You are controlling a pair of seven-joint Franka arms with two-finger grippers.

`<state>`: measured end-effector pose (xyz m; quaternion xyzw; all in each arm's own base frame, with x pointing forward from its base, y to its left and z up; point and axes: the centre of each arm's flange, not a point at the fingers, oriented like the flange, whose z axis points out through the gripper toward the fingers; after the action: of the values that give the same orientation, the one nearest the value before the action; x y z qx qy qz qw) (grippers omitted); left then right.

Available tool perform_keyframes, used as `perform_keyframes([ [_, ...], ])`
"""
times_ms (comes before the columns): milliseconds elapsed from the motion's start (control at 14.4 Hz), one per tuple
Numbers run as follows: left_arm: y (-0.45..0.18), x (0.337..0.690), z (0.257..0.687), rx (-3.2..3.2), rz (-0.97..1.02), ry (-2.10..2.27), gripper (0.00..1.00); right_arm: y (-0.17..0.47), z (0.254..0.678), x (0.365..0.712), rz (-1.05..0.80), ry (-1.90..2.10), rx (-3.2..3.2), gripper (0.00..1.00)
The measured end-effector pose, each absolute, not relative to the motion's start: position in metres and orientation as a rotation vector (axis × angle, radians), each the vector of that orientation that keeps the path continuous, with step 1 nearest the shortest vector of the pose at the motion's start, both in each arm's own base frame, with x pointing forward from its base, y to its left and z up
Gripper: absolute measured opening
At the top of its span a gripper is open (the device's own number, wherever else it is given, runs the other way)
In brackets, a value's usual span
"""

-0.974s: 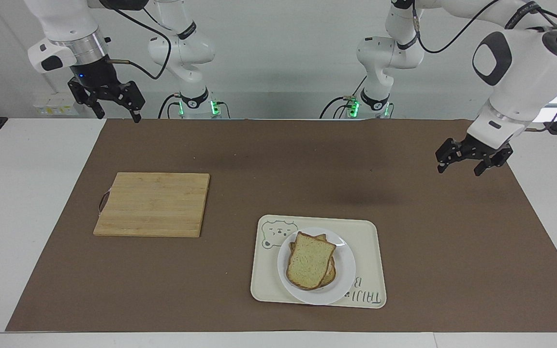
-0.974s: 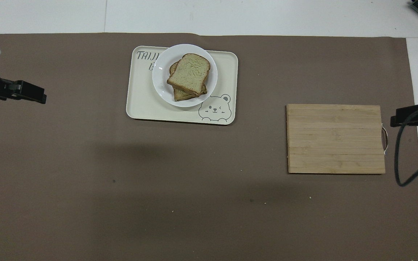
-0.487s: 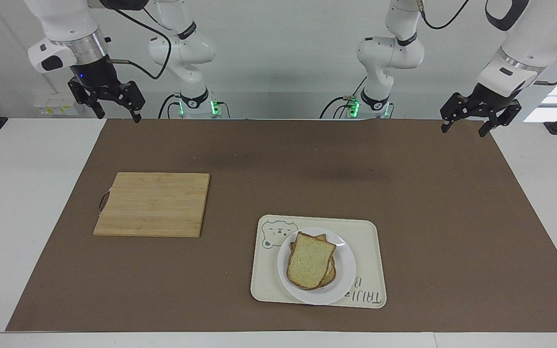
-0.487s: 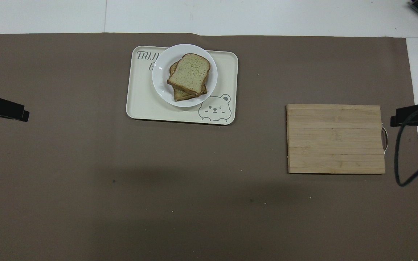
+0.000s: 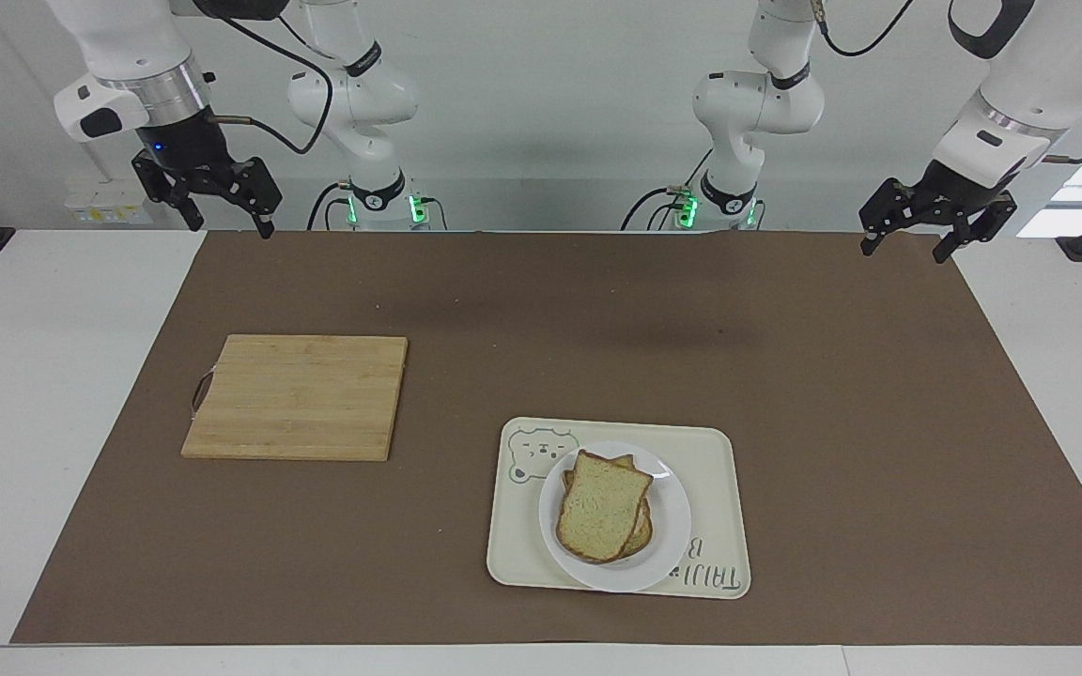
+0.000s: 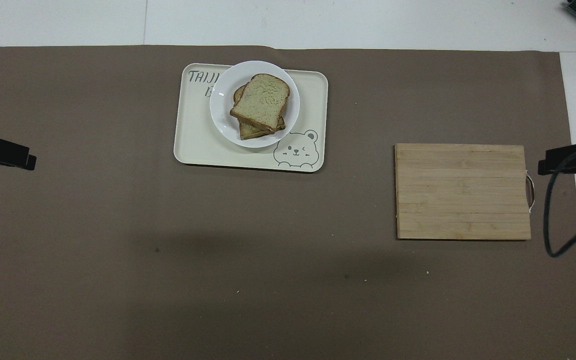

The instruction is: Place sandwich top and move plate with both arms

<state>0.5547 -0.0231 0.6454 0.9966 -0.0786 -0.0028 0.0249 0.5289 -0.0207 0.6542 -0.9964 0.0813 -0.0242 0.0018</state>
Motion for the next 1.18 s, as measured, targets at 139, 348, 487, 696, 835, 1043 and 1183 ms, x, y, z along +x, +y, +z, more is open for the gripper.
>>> perform_keyframes([
  [139, -0.021, 0.554, 0.645, 3.085, -0.013, -0.210, 1.00, -0.021, 0.654, 0.529, -0.076, 0.255, -3.127, 1.00],
  [348, -0.017, 0.554, 0.644, 3.093, -0.022, -0.195, 1.00, -0.021, 0.654, 0.529, -0.076, 0.255, -3.127, 1.00],
  [487, -0.019, 0.554, 0.644, 3.110, -0.024, -0.199, 1.00, -0.021, 0.654, 0.529, -0.076, 0.255, -3.127, 1.00],
  [696, -0.015, 0.554, 0.644, 3.118, -0.025, -0.187, 1.00, -0.021, 0.654, 0.529, -0.076, 0.255, -3.127, 1.00],
  [835, -0.011, 0.554, 0.644, 3.125, -0.026, -0.180, 1.00, -0.021, 0.654, 0.529, -0.076, 0.255, -3.127, 1.00],
  [1043, -0.008, 0.554, 0.644, 3.129, -0.028, -0.172, 1.00, -0.021, 0.654, 0.529, -0.076, 0.255, -3.127, 1.00],
  [1183, -0.008, 0.554, 0.644, 3.129, -0.033, -0.172, 1.00, -0.021, 0.654, 0.529, -0.076, 0.255, -3.127, 1.00],
])
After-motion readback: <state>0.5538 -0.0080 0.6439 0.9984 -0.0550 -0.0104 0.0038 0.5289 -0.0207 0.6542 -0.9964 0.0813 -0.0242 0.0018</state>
